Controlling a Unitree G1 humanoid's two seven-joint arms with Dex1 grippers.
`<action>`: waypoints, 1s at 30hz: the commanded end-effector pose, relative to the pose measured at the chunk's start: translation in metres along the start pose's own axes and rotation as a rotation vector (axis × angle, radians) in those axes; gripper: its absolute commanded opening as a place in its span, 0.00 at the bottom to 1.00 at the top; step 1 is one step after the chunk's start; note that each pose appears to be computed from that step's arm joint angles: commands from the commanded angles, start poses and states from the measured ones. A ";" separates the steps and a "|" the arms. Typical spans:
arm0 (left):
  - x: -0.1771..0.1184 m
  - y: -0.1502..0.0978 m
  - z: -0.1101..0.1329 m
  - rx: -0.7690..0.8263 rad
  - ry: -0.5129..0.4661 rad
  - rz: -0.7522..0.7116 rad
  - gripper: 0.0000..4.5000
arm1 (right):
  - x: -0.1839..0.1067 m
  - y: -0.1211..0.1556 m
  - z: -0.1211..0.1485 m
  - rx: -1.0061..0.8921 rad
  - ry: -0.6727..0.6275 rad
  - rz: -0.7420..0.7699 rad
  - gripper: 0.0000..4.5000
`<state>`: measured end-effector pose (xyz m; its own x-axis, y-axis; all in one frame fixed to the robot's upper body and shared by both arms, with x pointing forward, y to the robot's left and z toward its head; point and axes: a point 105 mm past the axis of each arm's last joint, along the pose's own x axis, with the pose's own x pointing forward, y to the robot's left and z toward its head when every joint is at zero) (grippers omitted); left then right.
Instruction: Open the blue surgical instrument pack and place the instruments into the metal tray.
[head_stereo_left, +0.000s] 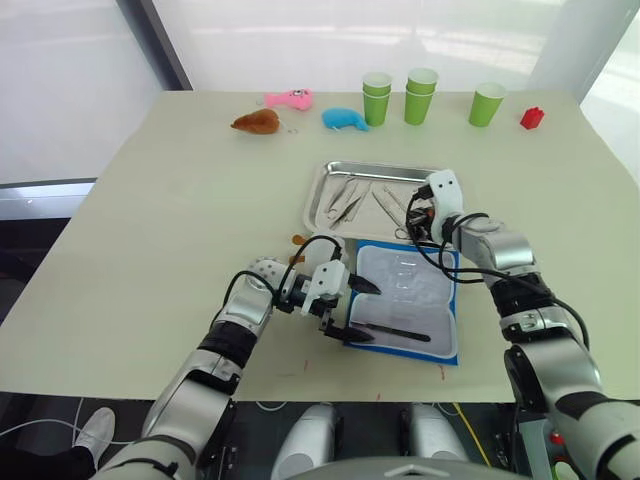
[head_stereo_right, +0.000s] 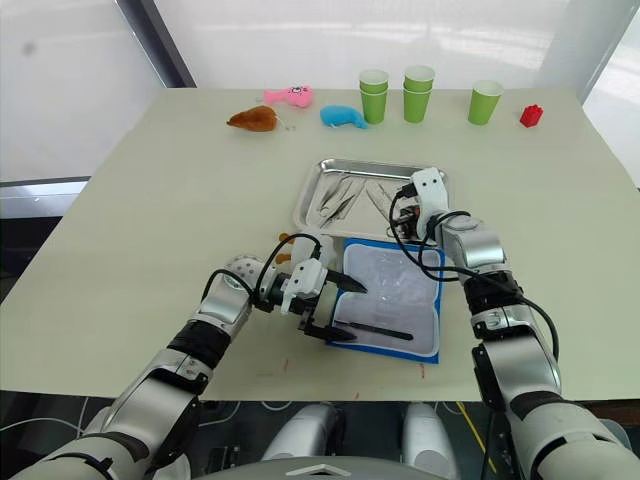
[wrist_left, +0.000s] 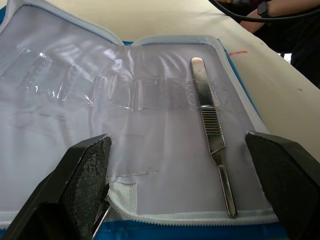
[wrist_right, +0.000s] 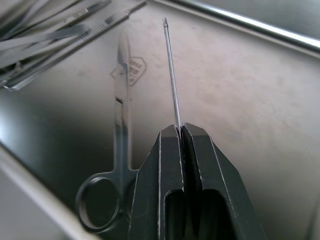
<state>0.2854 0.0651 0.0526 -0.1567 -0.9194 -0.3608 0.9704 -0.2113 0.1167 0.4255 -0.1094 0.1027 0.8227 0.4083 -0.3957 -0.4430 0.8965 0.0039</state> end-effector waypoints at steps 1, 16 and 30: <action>0.009 -0.029 -0.043 -0.177 0.106 -0.082 1.00 | -0.001 0.001 0.021 -0.015 -0.071 0.012 0.01; 0.010 -0.031 -0.043 -0.181 0.101 -0.081 1.00 | -0.031 -0.001 0.050 -0.049 -0.289 0.092 0.99; 0.008 -0.028 -0.043 -0.178 0.105 -0.075 1.00 | -0.129 0.020 -0.011 -0.227 -0.362 0.416 0.99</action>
<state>0.2873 0.0648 0.0524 -0.1426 -0.9223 -0.3593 0.9735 -0.1962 0.1173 0.3148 -0.1486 0.1219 0.6516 0.7471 -0.1312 -0.7576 0.6497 -0.0628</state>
